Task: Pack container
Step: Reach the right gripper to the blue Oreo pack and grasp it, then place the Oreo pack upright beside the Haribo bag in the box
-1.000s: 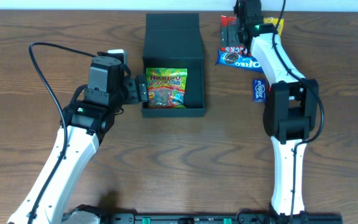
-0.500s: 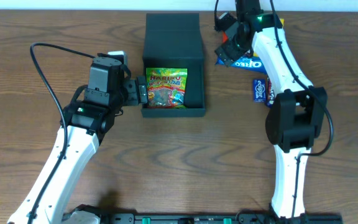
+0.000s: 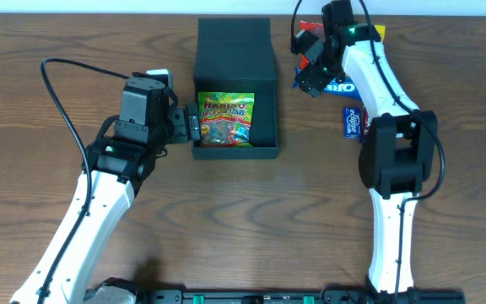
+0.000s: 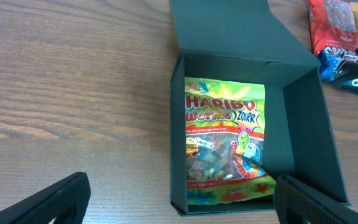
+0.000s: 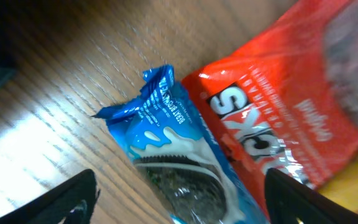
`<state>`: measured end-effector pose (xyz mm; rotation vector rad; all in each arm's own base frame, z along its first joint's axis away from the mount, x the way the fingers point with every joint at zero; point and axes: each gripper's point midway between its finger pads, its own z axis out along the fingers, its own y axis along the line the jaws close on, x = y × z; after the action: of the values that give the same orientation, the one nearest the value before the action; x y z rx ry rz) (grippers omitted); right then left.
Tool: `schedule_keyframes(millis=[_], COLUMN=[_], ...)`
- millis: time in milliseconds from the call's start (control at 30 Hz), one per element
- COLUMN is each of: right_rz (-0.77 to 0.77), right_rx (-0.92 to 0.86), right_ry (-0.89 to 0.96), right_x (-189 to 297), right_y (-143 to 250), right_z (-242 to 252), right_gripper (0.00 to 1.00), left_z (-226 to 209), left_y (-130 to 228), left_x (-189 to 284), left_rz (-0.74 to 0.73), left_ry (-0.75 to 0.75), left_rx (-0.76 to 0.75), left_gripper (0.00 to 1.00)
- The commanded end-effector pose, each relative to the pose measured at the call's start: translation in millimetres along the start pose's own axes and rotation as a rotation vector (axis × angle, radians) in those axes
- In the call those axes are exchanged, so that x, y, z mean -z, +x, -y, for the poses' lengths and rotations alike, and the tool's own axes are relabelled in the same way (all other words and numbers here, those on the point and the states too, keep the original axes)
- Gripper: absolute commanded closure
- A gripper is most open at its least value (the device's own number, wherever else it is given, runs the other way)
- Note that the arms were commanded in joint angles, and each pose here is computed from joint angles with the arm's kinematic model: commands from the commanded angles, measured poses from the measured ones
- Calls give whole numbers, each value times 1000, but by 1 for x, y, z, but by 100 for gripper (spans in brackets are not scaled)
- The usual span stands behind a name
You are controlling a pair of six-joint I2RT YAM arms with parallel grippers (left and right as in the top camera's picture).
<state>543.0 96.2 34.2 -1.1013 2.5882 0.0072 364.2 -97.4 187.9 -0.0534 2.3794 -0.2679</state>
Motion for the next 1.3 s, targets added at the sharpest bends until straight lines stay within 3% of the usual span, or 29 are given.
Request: schedule_keyframes(millis=[0,200,500,633,700,833,1000,1067,1200,1267], right_rz=[-4,-27,-13,-3,7,47,146,210,317,310], right_rx=[-2,-38,-41,-40,-80,-179,-283,-379,-626,-754], right_ry=[-21,-42,-29,-22,-15,9,55,65,-63,-148], right_x=[-9,-26,-28,-28,-28,-22,23,63,141,164], right_y=[4,11,9,7,4,-6,-35,-52,-79,-84], right_z=[-1,-5,-1,1,3,10,23,27,-3,-30], right_gripper=[18,34,46,61,76,78,78,78,75,81], left_z=[0,0,0,0,0,0,1,0,-3,-4], left_y=[0,0,0,0,0,-1,-2,-2,4,8], left_x=[0,0,0,0,0,0,5,10,17,17], left_rz=[-2,-2,-1,-1,-2,-1,7,7,-13,-28], left_ry=[2,2,2,2,2,2,5,3,-11,-16], left_rx=[9,9,9,10,11,13,13,17,45,68], left_gripper=[5,5,5,5,5,5,5,5,5,5])
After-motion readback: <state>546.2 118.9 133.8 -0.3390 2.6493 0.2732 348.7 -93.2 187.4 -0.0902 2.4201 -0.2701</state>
